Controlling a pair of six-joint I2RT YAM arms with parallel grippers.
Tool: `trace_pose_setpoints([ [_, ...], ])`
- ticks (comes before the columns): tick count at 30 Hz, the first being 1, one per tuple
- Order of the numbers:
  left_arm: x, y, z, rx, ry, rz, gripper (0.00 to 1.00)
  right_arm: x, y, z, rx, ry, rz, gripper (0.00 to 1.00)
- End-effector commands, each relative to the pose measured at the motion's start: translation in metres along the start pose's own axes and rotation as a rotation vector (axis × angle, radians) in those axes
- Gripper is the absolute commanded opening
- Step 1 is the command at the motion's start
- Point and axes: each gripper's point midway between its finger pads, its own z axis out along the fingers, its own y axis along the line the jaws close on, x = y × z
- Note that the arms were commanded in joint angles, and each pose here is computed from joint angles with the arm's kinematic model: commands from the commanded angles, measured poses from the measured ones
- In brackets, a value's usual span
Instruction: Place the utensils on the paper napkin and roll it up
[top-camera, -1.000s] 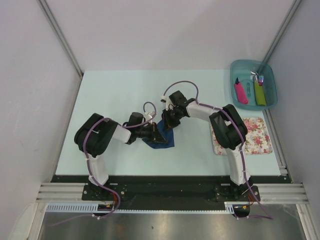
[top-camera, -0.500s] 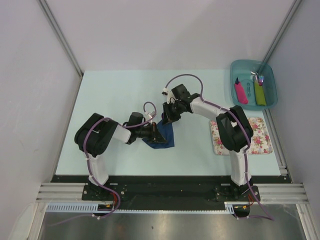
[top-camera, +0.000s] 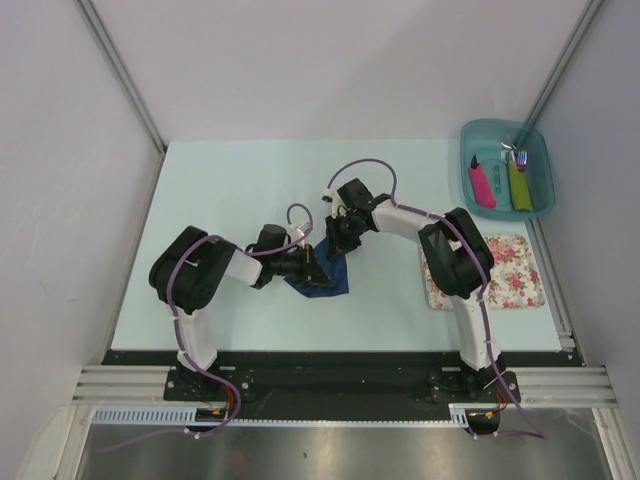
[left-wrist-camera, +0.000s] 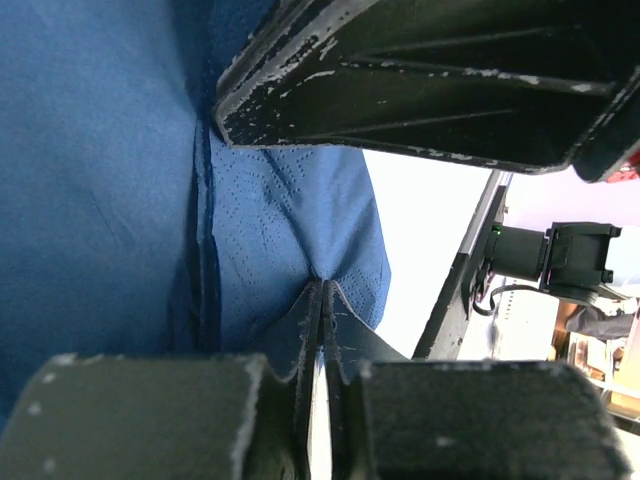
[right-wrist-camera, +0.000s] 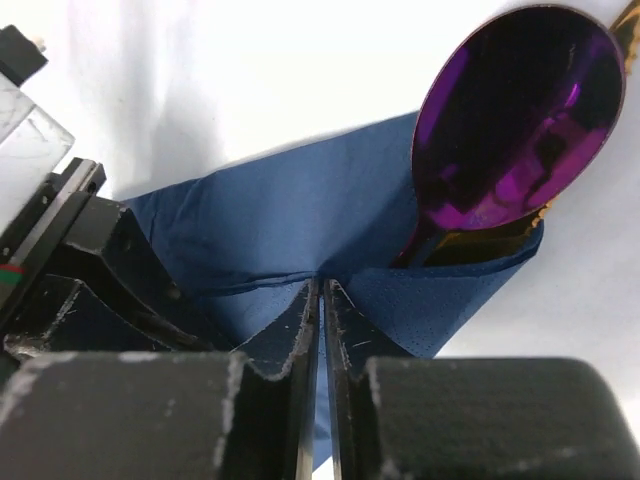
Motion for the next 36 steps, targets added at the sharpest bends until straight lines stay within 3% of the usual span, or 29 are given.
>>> trace_pose_setpoints([
  [1, -0.007, 0.001, -0.006, -0.033, -0.036, 0.029, 0.14, 0.016, -0.018, 0.014, 0.089, 0.043, -0.052, 0.09],
  [6, -0.028, -0.039, -0.037, 0.003, -0.096, 0.142, 0.39, 0.031, -0.030, 0.025, 0.120, 0.072, -0.063, 0.08],
  [11, -0.040, -0.005, -0.091, -0.147, -0.167, 0.114, 0.61, 0.034, -0.029, 0.028, 0.112, 0.075, -0.059, 0.07],
  [17, -0.009, 0.042, -0.120, -0.305, -0.083, -0.004, 0.63, 0.036, -0.028, 0.029, 0.110, 0.077, -0.054, 0.06],
  [24, 0.012, 0.064, -0.103, -0.322, -0.001, -0.084, 0.63, 0.039, -0.028, 0.031, 0.107, 0.087, -0.046, 0.06],
  [30, -0.007, 0.050, -0.061, -0.165, 0.006, -0.110, 0.63, 0.039, -0.029, 0.034, 0.108, 0.095, -0.035, 0.06],
  [36, -0.039, 0.016, -0.030, -0.055, -0.026, 0.059, 0.64, 0.040, -0.031, 0.036, 0.110, 0.099, -0.035, 0.05],
])
